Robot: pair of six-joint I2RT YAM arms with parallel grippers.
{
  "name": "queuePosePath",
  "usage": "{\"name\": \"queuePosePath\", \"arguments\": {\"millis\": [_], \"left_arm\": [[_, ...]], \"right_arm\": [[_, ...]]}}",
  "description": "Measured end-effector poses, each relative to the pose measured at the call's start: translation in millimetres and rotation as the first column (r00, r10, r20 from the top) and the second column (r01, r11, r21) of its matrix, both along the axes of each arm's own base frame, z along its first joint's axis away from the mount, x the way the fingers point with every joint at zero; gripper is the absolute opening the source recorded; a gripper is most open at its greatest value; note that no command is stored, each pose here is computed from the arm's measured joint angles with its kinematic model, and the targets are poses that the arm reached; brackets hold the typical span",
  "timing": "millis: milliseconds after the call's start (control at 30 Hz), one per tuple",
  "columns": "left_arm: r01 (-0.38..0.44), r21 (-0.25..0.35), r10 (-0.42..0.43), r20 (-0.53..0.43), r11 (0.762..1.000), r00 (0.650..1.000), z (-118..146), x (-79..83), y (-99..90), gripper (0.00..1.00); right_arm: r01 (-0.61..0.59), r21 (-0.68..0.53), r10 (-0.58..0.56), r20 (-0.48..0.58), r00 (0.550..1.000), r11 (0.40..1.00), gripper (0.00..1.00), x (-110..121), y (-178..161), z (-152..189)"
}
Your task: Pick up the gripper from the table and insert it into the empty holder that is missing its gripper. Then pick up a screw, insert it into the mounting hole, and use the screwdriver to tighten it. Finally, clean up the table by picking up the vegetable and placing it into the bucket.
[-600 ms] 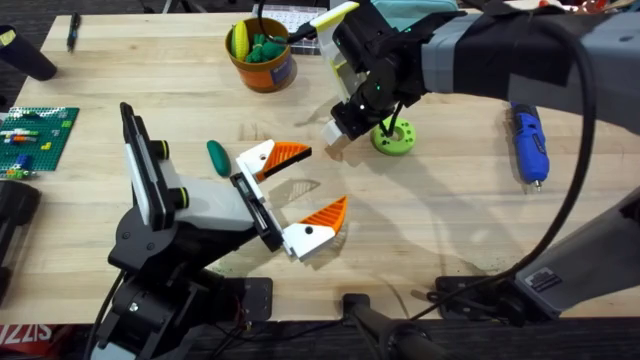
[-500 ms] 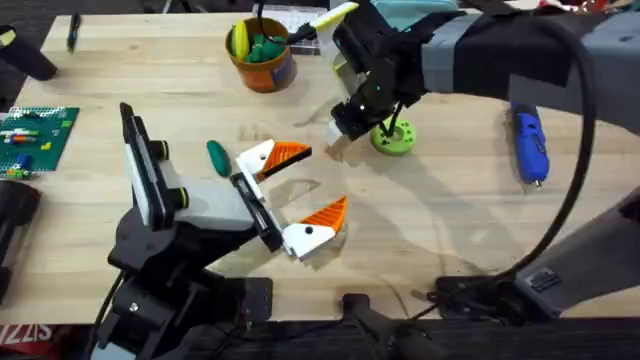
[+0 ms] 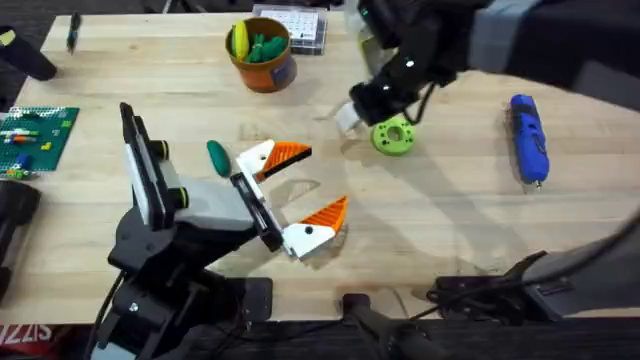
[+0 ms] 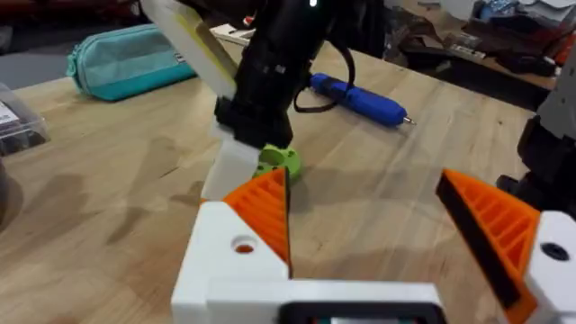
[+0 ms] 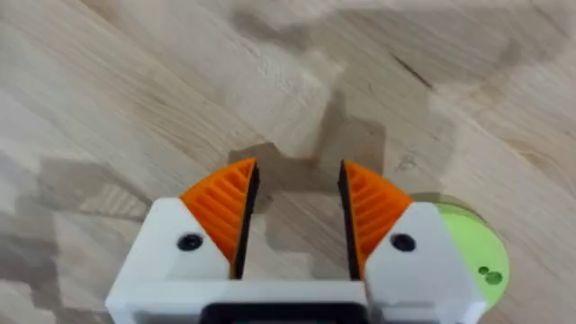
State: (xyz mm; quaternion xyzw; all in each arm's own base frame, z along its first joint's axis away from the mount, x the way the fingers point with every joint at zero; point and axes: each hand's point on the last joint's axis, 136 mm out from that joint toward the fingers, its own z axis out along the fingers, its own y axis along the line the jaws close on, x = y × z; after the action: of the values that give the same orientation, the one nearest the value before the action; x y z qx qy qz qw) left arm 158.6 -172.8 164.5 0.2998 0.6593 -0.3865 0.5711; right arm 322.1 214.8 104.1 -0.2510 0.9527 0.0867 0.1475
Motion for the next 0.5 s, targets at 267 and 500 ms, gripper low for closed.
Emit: {"name": "queuePosePath", "arguments": {"millis": [267,500], "left_arm": [[-0.001,-0.001,0.001,-0.001,1.0,1.0,0,0.1,0.1,0.985],[0.0,-0.001,0.0,-0.001,1.0,1.0,0,0.1,0.0,0.986]], "right_arm": [[0.039,-0.021,-0.037,0.102,0.994,0.999,0.448,-17,-29,56],[0.1,-0.023,-0.095,0.177,0.98,0.995,0.448,-35,-62,98]]}}
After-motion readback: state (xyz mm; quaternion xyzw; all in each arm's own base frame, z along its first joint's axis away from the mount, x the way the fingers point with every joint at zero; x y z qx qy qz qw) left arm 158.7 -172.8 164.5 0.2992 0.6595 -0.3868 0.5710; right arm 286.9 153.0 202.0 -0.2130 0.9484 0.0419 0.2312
